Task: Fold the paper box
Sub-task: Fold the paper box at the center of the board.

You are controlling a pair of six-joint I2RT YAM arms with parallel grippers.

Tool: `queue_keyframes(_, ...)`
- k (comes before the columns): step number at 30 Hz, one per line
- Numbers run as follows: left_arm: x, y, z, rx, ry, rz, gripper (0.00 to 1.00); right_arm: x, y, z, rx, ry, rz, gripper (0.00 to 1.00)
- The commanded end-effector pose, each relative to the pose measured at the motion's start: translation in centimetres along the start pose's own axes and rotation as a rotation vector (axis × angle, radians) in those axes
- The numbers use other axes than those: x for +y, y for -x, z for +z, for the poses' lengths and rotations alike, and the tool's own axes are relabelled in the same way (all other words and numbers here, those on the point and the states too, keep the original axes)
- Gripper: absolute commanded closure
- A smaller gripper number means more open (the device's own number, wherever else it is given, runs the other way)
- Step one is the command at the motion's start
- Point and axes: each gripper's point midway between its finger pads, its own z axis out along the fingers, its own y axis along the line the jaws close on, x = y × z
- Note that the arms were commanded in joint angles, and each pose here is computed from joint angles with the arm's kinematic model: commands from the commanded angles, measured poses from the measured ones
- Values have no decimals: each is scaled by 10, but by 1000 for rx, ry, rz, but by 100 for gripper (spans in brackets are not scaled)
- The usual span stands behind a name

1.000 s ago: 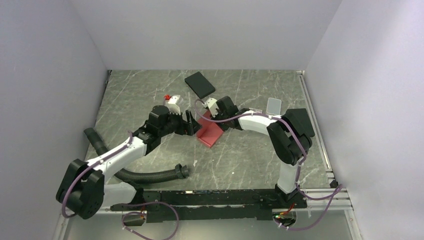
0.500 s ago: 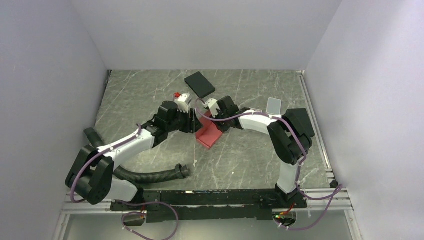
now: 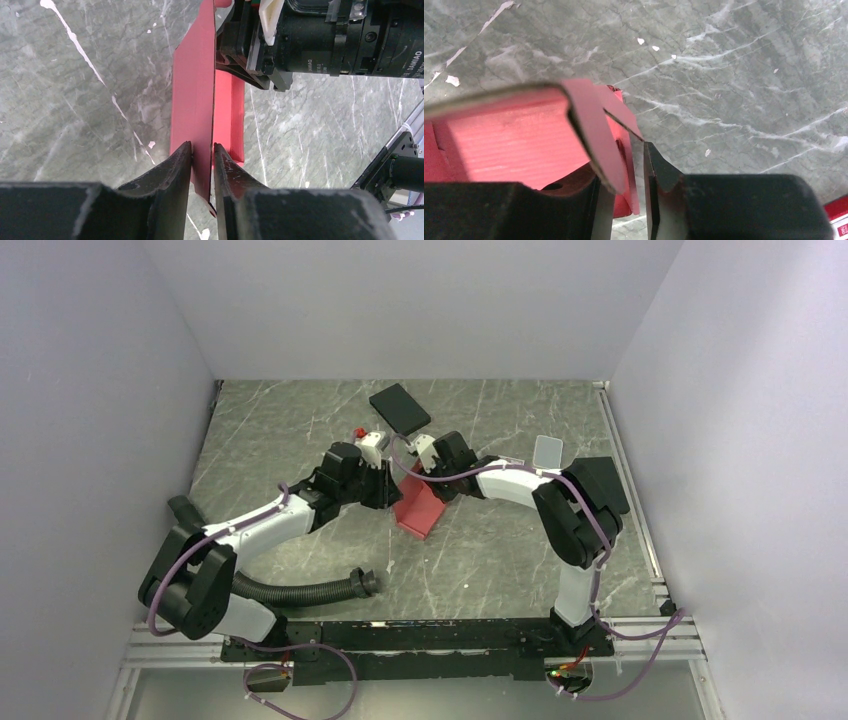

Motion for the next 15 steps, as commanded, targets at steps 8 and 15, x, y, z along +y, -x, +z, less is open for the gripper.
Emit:
queue_keyframes(8, -15, 16, 3, -22, -59, 28, 74, -9, 33, 3, -96, -39, -6, 69)
queue_keyframes(15, -14, 16, 1, -20, -51, 30, 78, -12, 26, 6, -66, -83, -73, 98)
